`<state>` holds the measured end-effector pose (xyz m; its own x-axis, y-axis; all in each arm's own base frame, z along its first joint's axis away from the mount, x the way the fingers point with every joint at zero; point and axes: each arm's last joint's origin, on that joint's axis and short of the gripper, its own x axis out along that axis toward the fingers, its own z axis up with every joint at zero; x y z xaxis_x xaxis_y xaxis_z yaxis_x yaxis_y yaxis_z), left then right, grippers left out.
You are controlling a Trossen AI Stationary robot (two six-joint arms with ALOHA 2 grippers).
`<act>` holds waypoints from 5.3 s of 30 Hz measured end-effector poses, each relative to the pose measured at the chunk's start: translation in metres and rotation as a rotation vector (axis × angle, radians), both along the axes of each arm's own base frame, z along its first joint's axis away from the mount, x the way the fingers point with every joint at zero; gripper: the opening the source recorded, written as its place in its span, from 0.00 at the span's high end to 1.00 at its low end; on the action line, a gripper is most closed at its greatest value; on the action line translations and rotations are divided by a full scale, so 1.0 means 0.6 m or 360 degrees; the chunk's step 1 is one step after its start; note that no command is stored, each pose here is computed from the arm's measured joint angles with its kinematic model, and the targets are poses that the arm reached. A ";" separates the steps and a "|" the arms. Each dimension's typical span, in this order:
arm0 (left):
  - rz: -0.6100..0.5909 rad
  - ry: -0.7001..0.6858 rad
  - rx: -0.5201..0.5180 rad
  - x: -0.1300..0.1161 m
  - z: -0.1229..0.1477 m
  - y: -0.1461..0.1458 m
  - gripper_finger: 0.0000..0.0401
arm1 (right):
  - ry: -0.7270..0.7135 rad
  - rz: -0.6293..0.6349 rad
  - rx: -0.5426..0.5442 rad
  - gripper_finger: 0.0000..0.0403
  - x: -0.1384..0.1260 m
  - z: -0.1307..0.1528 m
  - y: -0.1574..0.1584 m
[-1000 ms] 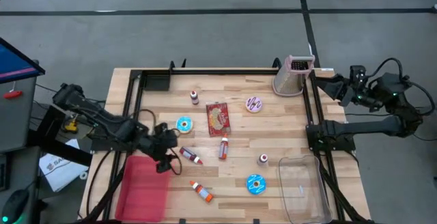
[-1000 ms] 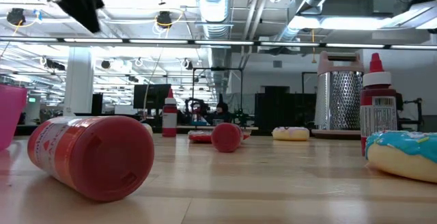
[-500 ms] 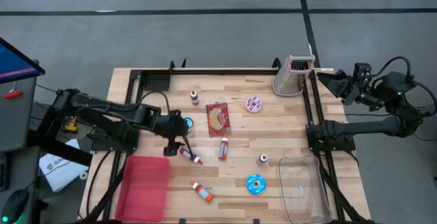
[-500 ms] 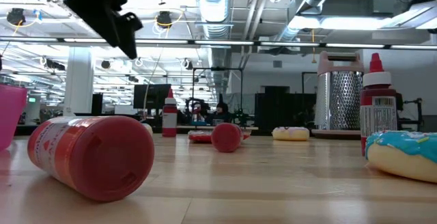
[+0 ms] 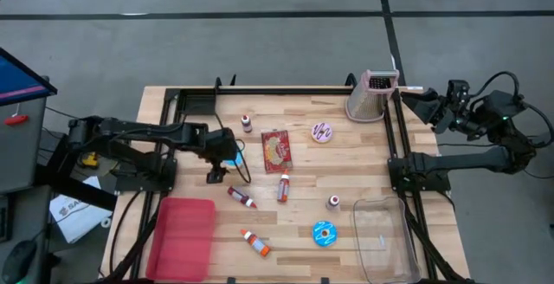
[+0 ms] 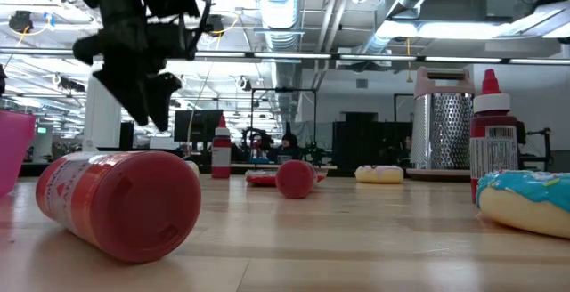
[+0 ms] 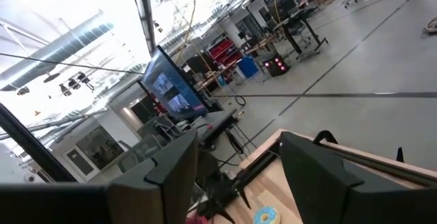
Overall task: Pick & Place Food Item
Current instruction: Put the top blue donut into the black bin
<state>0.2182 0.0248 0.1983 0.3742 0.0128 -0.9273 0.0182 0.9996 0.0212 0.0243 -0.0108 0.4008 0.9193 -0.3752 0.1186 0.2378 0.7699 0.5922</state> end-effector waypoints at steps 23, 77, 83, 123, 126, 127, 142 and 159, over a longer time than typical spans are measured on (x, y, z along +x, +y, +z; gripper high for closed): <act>-0.0066 0.0149 0.0122 0.038 -0.067 0.009 0.38 | 0.0076 0.0005 0.0040 0.55 0.029 -0.001 -0.001; 0.0103 0.0068 0.0111 0.037 -0.089 0.010 0.72 | 0.0071 0.0007 0.0063 0.55 0.034 0.000 -0.002; 0.0198 0.0013 0.0070 0.035 -0.079 0.010 0.73 | 0.0065 0.0008 0.0079 0.55 0.034 0.000 -0.002; 0.2141 -0.0551 0.0282 -0.123 0.111 0.206 0.75 | -0.0012 0.0006 0.0087 0.55 0.033 0.007 -0.002; 0.2137 -0.0513 0.0318 -0.137 0.121 0.235 0.75 | -0.0011 0.0000 0.0087 0.55 0.033 0.007 -0.002; 0.2146 -0.0485 0.0312 -0.141 0.121 0.245 0.75 | -0.0012 -0.0002 0.0088 0.55 0.033 0.007 -0.002; 0.2244 -0.0122 0.0200 -0.148 0.065 0.342 0.66 | -0.0029 -0.0010 0.0100 0.55 0.033 0.008 -0.002; 0.2557 -0.0177 0.0223 -0.143 0.049 0.358 0.70 | -0.0049 0.0015 0.0117 0.55 0.033 0.009 -0.002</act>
